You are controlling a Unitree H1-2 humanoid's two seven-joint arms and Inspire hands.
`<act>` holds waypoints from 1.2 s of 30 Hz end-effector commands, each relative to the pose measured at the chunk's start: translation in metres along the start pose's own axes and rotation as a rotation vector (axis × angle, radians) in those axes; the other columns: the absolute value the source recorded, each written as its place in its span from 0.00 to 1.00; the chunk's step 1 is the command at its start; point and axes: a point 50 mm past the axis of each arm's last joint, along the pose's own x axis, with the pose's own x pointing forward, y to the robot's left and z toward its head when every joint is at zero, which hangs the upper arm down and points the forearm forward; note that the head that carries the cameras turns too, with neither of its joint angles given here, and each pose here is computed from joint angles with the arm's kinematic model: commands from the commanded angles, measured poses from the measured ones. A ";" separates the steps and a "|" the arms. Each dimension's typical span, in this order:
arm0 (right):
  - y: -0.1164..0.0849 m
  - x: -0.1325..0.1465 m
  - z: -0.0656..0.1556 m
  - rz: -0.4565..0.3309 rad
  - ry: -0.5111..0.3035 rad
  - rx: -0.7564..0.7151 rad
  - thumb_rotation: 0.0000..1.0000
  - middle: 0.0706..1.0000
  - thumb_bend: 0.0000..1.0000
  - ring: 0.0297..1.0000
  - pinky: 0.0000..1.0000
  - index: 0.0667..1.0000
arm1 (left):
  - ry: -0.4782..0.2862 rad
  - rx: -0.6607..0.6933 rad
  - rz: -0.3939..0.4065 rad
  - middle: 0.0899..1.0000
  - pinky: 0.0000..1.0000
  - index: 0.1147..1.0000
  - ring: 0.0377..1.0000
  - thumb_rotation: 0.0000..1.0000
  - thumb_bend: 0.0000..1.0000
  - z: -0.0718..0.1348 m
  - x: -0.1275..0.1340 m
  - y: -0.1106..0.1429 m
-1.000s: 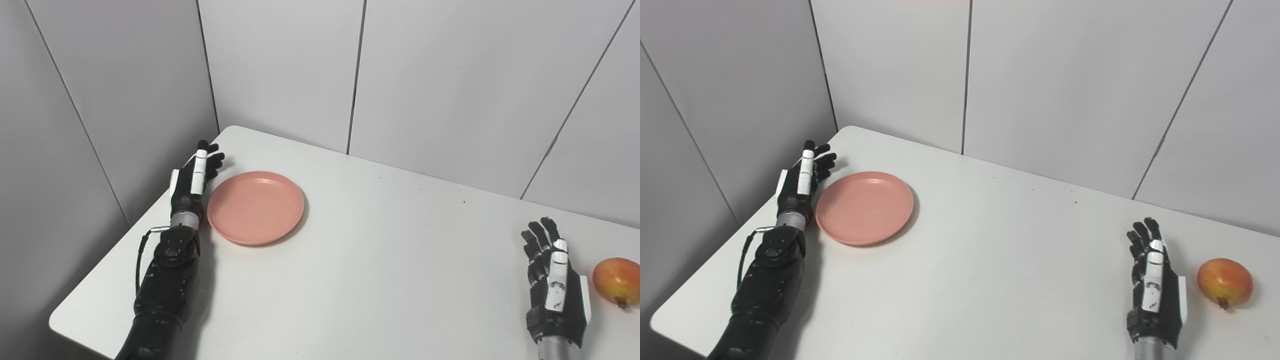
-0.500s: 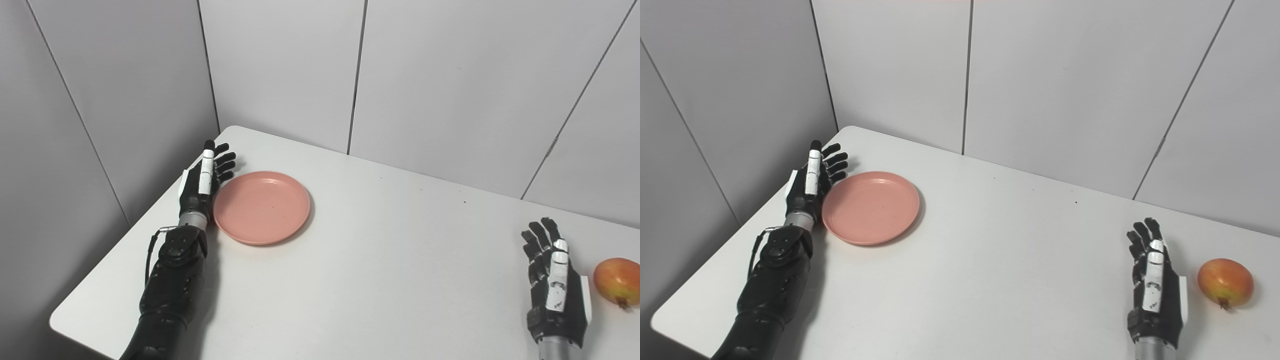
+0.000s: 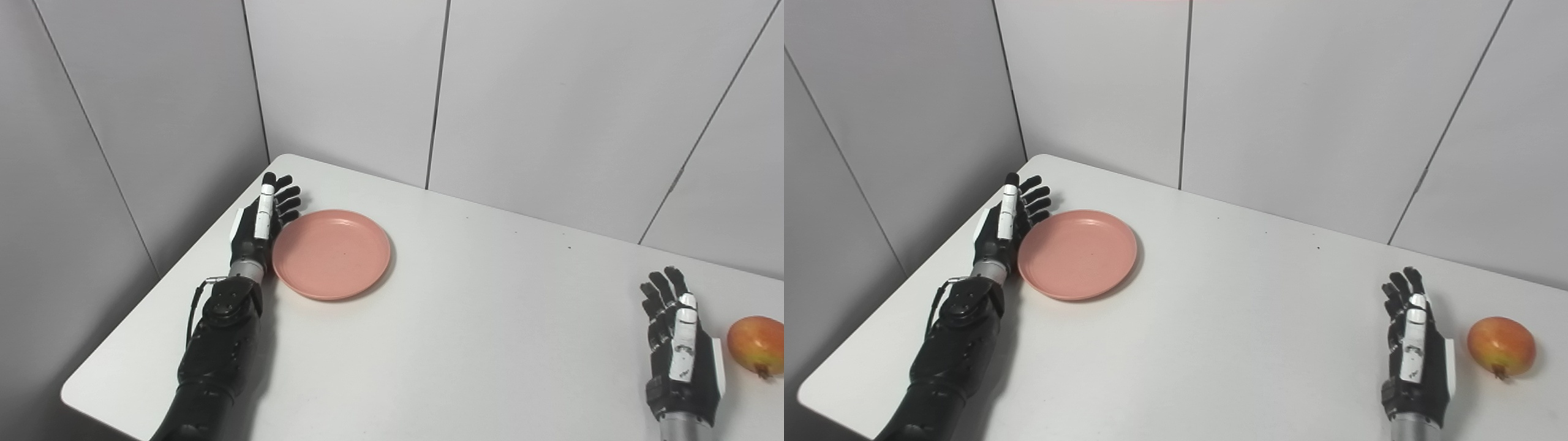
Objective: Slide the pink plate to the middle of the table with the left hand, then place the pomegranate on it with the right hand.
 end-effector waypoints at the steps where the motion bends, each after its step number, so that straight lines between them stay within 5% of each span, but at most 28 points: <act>1: -0.006 -0.012 -0.013 -0.010 0.025 -0.001 0.92 0.89 0.57 0.90 0.97 0.90 | -0.073 -0.012 -0.050 0.77 0.78 0.75 0.79 1.00 0.80 0.019 0.012 -0.019; 36: -0.003 -0.013 -0.012 -0.020 0.027 -0.008 0.91 0.88 0.60 0.89 0.95 0.88 | -0.029 -0.032 -0.203 0.79 0.79 0.77 0.81 1.00 0.81 0.027 -0.004 -0.113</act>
